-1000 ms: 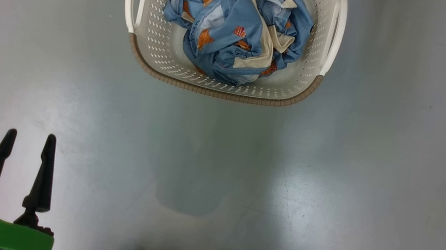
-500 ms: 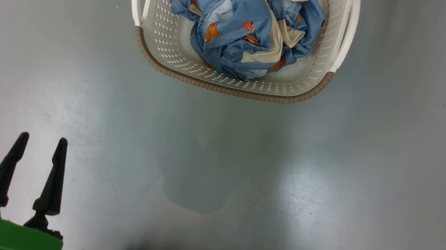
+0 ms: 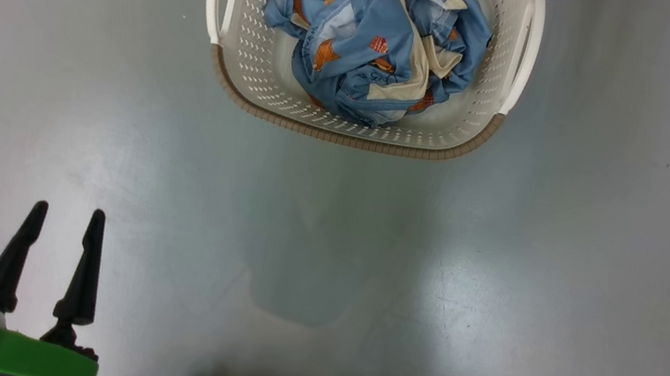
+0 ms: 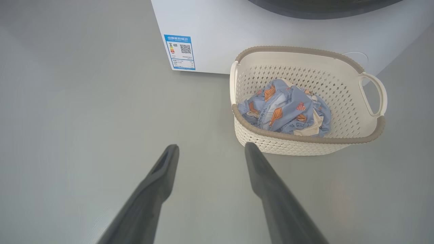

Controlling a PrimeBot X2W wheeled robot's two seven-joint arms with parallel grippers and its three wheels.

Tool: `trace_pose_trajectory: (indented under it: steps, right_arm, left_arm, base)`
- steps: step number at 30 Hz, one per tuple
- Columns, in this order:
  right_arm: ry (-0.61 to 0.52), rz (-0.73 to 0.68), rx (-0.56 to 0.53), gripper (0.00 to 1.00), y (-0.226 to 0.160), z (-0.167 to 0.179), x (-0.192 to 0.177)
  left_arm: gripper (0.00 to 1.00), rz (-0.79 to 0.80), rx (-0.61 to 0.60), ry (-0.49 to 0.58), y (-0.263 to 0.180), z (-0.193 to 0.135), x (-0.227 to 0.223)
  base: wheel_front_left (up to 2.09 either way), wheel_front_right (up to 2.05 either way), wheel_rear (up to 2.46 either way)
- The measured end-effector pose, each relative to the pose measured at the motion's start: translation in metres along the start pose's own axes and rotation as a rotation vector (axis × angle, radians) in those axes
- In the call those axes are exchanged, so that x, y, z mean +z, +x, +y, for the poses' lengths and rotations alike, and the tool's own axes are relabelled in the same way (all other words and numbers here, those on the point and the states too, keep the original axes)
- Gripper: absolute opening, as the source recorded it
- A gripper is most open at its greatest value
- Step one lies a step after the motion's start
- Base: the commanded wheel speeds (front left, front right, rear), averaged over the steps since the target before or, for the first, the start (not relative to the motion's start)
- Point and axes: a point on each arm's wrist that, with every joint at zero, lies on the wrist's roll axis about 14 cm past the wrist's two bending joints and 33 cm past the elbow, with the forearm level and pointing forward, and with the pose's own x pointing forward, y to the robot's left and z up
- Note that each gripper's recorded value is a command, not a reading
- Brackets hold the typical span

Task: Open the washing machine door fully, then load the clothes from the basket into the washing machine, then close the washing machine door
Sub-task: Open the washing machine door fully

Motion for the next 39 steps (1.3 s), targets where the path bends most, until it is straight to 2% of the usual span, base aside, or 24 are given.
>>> trace_pose_trajectory:
  steps: [15, 39]
  right_arm:
    - [0.017, 0.068, -0.010, 0.00, -0.002, -0.005, -0.007]
    - [-0.007, 0.191, -0.008, 0.00, -0.015, 0.009, -0.028]
  left_arm:
    - [1.00, -0.011, -0.001, -0.009, 0.005, -0.001, 0.002]
    - [1.00, -0.025, -0.037, -0.021, 0.012, -0.013, 0.005]
  base:
    - [0.00, 0.00, 0.00]
    - [0.00, 0.00, 0.00]
